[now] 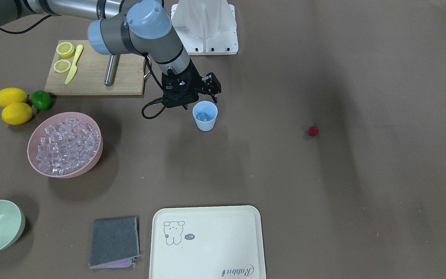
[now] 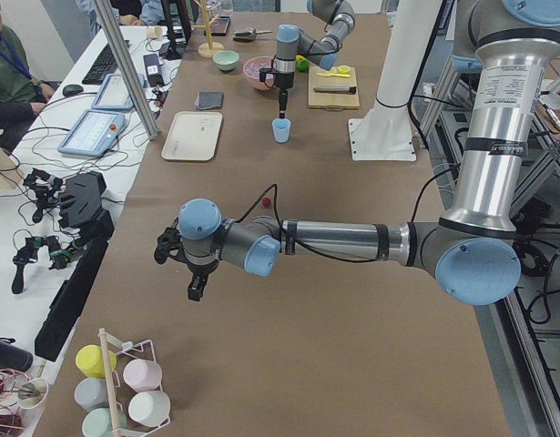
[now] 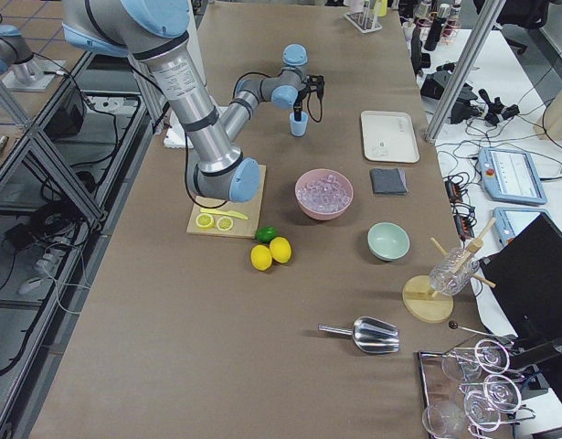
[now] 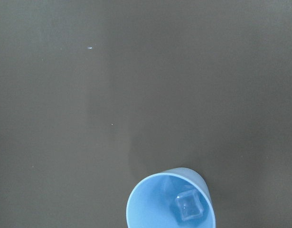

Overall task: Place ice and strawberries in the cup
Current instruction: 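Open the right gripper to release the ice cube into the cup, then move the right gripper back over the pink ice bowl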

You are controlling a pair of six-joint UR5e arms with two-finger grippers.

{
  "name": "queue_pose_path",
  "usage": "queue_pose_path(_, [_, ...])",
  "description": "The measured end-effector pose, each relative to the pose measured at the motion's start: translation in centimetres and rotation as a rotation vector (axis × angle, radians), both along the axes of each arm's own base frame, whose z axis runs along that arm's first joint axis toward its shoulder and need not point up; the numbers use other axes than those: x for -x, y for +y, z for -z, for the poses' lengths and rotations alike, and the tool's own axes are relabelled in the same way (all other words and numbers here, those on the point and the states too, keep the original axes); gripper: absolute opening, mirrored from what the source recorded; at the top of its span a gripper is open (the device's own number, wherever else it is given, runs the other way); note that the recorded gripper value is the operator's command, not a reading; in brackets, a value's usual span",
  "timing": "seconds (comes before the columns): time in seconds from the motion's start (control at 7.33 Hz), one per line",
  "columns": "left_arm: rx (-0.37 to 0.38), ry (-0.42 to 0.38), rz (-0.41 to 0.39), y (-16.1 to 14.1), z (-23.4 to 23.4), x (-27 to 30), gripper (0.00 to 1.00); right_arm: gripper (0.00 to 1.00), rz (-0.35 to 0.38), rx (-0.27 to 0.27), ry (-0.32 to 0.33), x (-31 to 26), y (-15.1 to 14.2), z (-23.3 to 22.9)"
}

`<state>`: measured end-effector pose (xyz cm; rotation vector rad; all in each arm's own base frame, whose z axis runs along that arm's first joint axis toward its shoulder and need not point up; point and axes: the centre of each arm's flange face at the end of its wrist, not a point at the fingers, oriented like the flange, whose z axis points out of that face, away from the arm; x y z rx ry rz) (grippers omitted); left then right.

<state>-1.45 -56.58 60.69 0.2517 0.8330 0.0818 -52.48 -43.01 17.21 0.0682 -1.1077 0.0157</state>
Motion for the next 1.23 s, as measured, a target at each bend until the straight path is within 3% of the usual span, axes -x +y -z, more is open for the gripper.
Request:
queue_pose_path(0.27, [-0.004, 0.002, 0.003, -0.1, 0.4, 0.0, 0.98, 0.99, 0.017, 0.034, -0.033, -4.9, -4.1, -0.1])
queue_pose_path(0.55, [-0.010, 0.004, 0.005, -0.8, 1.1, -0.1, 0.98, 0.99, 0.040, 0.018, -0.045, -11.2, -8.5, -2.2])
queue_pose_path(0.96, [-0.019, 0.005, 0.006, -1.3, 1.7, -0.1, 0.98, 0.99, 0.081, -0.053, -0.030, -19.9, -12.9, -8.0])
queue_pose_path(1.23, [-0.020, 0.007, 0.005, -1.3, 1.9, -0.1, 0.98, 0.99, 0.078, -0.126, 0.038, -24.7, -14.8, -13.8])
